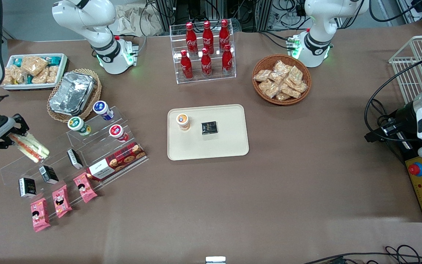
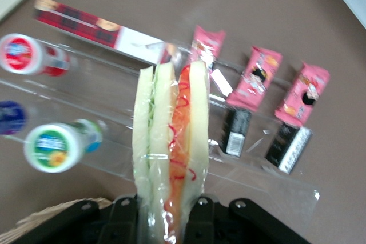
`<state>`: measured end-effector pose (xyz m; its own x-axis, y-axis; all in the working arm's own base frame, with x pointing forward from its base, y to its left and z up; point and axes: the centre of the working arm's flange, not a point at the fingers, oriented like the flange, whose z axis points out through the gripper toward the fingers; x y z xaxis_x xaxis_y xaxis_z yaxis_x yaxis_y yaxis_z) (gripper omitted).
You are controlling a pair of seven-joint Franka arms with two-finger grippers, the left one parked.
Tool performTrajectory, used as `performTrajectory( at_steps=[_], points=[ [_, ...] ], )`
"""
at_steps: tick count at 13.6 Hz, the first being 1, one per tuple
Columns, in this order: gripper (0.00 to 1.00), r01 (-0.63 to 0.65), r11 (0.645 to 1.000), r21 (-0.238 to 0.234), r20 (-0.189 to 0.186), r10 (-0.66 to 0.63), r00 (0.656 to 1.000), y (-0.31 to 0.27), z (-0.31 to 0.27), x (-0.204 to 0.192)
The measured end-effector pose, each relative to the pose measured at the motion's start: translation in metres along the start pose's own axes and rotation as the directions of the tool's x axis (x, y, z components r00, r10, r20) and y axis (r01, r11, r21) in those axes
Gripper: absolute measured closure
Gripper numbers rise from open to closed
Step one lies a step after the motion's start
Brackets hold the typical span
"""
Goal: Place sandwich on tray
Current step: 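Lift the sandwich and carry it over the beige tray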
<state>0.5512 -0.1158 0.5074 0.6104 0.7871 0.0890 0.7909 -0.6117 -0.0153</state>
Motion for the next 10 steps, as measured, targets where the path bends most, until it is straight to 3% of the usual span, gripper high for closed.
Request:
performTrajectory(
  at_steps=[4, 7, 10],
  points=[
    [0.80, 0.184, 0.981, 0.068, 0.027, -0.186, 0.982, -0.068, 0.002, 0.103],
    [0.81, 0.313, 0.940, 0.134, -0.015, -0.314, 0.949, -0.130, 0.028, 0.177],
    [0.81, 0.432, 0.893, 0.125, -0.050, -0.429, 0.902, -0.187, 0.068, 0.246]
  ],
)
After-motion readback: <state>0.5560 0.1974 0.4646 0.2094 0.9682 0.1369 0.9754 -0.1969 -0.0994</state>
